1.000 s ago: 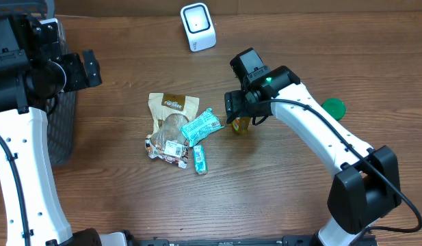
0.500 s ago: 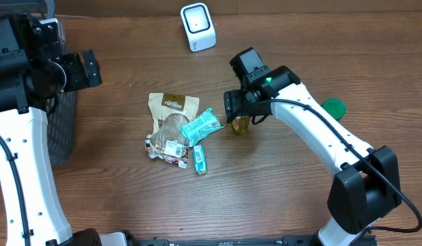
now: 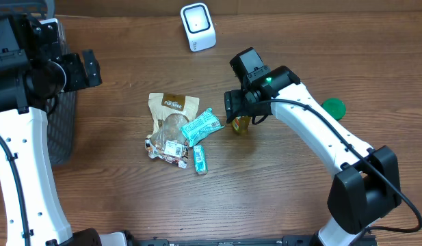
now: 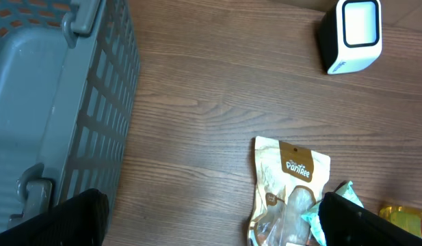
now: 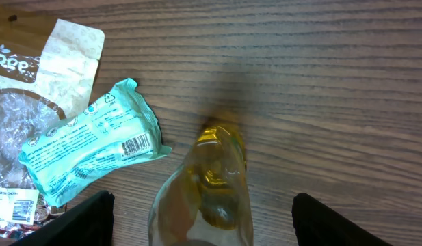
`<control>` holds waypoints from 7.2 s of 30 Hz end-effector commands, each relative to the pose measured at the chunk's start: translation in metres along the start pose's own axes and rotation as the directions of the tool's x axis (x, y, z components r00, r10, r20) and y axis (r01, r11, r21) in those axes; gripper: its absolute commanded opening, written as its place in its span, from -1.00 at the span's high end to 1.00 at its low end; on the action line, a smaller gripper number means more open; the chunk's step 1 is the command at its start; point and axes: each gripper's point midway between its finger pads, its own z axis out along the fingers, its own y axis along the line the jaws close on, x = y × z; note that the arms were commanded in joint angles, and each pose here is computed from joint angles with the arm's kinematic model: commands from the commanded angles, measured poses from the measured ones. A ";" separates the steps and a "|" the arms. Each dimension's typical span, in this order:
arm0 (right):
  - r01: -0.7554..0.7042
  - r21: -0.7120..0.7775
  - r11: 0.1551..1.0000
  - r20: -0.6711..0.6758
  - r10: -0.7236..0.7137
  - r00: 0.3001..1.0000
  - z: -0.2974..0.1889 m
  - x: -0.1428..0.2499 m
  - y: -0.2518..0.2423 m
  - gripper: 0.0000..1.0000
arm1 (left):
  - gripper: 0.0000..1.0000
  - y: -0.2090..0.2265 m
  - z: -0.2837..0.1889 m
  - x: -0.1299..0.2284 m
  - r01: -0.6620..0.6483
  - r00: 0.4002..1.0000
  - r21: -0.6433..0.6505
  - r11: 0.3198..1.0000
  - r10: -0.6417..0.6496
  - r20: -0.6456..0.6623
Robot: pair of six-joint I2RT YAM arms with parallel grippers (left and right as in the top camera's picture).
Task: Scan the item barcode
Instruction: 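Close the right gripper around the bottle neck and hold, then lift the bottle and tip it sideways with the right gripper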
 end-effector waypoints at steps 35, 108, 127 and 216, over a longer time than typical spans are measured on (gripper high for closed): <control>0.009 0.029 1.000 -0.053 -0.008 0.999 0.011 0.014 -0.005 -0.23 | -0.99 -0.001 -0.002 -0.004 0.003 1.000 -0.001 1.000 -0.003 0.012; 0.008 0.000 1.000 -0.057 -0.008 0.998 0.011 0.014 0.000 0.12 | -0.99 -0.001 -0.002 -0.004 0.003 1.000 0.000 1.000 -0.003 0.011; -0.013 0.001 1.000 -0.071 0.013 0.997 0.011 0.018 0.000 0.11 | -0.99 -0.001 -0.002 -0.004 0.003 1.000 0.000 1.000 -0.003 0.011; -0.008 -0.935 0.356 -0.012 -0.008 1.000 -0.230 0.021 0.053 0.25 | -0.99 -0.001 -0.002 -0.004 0.003 1.000 0.000 1.000 -0.003 0.011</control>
